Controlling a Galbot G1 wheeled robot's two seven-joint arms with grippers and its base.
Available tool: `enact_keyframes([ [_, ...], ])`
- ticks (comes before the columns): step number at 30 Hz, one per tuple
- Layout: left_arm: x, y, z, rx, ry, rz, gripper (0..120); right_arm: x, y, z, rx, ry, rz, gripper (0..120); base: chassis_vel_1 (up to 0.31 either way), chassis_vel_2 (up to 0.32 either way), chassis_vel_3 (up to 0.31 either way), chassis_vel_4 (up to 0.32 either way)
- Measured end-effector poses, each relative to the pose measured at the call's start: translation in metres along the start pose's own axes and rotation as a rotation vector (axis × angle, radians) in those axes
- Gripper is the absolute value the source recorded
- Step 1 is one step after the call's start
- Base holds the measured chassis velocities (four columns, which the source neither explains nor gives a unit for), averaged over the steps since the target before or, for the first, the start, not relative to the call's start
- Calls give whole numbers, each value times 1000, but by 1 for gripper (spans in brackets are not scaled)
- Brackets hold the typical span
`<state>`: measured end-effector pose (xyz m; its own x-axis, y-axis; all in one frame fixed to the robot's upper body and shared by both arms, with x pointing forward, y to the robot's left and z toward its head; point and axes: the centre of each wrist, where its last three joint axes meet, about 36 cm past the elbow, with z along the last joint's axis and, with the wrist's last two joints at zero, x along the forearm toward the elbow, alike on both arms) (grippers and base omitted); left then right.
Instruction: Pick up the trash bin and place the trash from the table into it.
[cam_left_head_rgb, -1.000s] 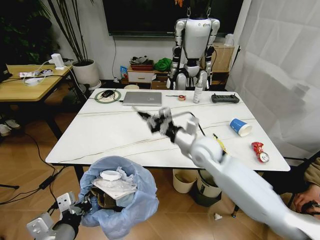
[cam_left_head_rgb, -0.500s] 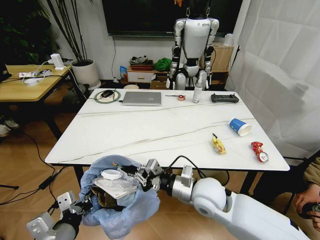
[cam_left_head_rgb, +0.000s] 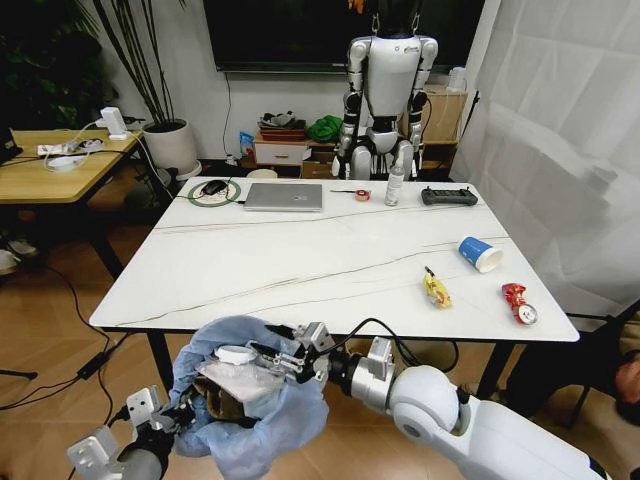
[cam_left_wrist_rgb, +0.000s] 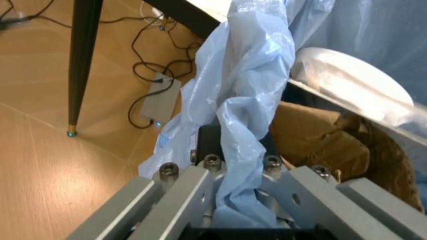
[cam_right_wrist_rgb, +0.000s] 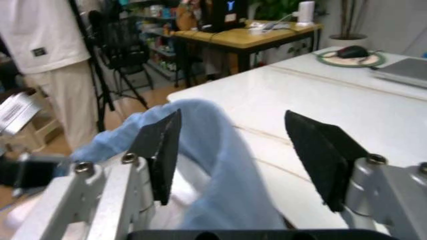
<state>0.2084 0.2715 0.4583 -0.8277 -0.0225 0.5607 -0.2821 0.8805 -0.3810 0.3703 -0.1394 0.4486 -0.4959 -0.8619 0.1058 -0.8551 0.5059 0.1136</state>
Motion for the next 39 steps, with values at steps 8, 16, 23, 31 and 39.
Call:
enact_keyframes([
  [8,-5,0,0,-10,7,16,0,18,-27,-5,-100,-115,308,88,0,0,0,0],
  [16,-15,1,2,-14,18,36,0,111,-68,32,-94,-142,545,100,0,0,0,0],
  [23,-29,0,5,-8,32,59,0,194,-68,69,-10,-144,648,100,0,0,0,0],
  [31,-34,-8,15,-4,71,93,0,225,-41,95,-68,-169,721,100,0,0,0,0],
  [39,-28,-8,30,-17,115,97,0,224,-28,111,-129,-202,761,100,0,0,0,0],
])
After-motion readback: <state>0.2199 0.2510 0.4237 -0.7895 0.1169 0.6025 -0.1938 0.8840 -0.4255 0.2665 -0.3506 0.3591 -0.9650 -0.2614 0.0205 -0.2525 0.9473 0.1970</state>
